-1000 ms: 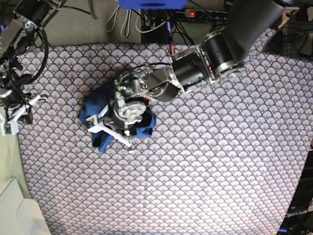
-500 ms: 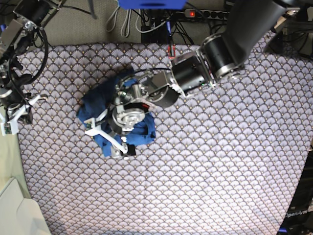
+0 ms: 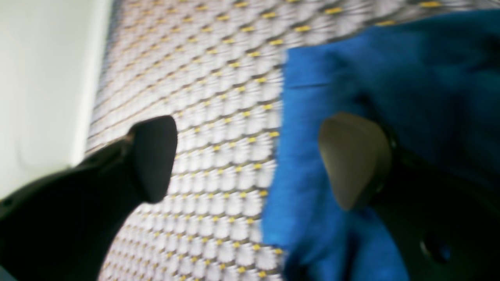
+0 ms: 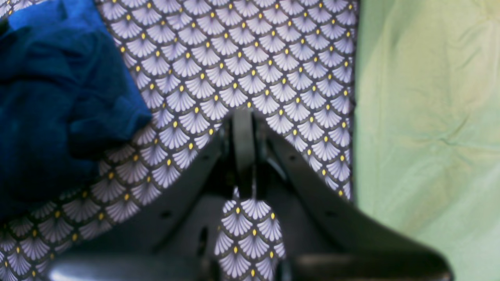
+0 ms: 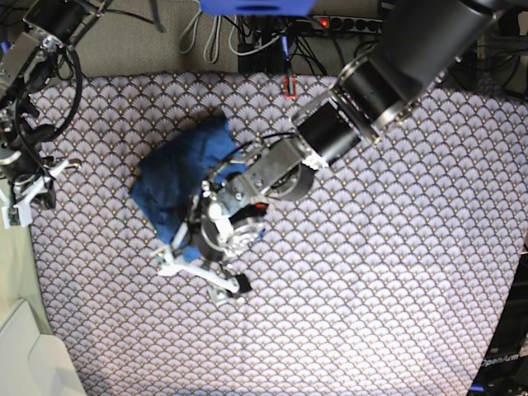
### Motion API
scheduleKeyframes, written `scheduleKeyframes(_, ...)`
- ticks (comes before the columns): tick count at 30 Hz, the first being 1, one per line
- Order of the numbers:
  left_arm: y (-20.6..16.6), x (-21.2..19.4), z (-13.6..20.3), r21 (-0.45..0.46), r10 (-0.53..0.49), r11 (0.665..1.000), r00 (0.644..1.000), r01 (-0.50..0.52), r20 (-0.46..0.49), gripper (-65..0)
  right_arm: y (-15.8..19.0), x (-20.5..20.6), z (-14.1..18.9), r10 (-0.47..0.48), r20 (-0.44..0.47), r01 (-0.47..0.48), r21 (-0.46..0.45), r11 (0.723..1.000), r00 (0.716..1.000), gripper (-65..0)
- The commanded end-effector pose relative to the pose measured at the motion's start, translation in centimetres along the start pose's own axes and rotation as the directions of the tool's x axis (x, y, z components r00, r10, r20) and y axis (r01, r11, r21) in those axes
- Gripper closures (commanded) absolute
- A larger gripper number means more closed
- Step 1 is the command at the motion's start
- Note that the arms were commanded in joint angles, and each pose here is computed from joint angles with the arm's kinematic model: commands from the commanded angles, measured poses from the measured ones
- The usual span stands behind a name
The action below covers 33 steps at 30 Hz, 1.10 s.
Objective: Fold the T-shirt properly
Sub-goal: 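Release the shirt and withdraw the left gripper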
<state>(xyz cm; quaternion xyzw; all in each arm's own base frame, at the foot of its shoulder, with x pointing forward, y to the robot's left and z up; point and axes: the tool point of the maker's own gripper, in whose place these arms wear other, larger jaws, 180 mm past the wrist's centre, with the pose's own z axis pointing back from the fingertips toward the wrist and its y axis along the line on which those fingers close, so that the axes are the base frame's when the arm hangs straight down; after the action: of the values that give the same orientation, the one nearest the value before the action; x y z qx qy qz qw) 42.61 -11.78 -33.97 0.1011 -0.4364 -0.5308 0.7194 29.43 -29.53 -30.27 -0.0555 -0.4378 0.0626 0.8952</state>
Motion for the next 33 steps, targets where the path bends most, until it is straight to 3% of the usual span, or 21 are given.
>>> scheduleKeyframes(1, 2.3, 1.7, 0.4, 0.058, -0.003, 0.998, 0.999, 0.001, 0.041, -58.5, -0.4, 1.6, 0.4, 0.015, 0.054, -0.015, -0.009, 1.000, 0.998, 0.0)
scheduleKeyframes(10, 5.7, -0.5, 0.3, 0.116, 0.086, 0.990, 0.996, -0.085, 0.002, -58.5, -0.4, 1.5, 0.3, 0.014, 0.051, -0.013, -0.008, 1.000, 0.999, 0.0)
scheduleKeyframes(14, 10.4, -4.4, 1.4, 0.204, 0.209, 0.960, 0.975, -0.191, -0.072, -58.5, -0.4, 1.4, 0.4, 0.017, 0.047, -0.017, -0.008, 1.000, 0.999, 0.0)
scheduleKeyframes(18, 15.5, -9.7, 3.7, 0.321, 0.341, 0.902, 0.931, -0.287, -0.126, -58.5, 1.4, 0.8, -0.3, 0.052, -0.004, -0.052, 0.041, 0.998, 0.999, 0.0)
scheduleKeyframes(22, 17.9, -16.9, 6.9, 0.422, 0.416, 0.858, 0.878, -0.293, -0.235, -58.5, 5.2, 0.8, -1.3, 0.126, -0.040, -0.119, 0.140, 0.983, 0.991, 0.0)
scheduleKeyframes(27, 18.3, -25.1, 13.1, 0.524, 0.470, 0.813, 0.817, -0.253, -0.335, -58.5, 11.8, 2.1, -1.9, 0.250, 0.015, -0.244, 0.293, 0.924, 0.968, 0.0)
scheduleKeyframes(33, 17.0, -31.0, 20.3, 0.620, 0.549, 0.747, 0.749, -0.240, -0.371, -58.6, 14.9, 2.1, -2.1, 0.224, 0.032, -0.220, 0.354, 0.909, 0.974, 0.0)
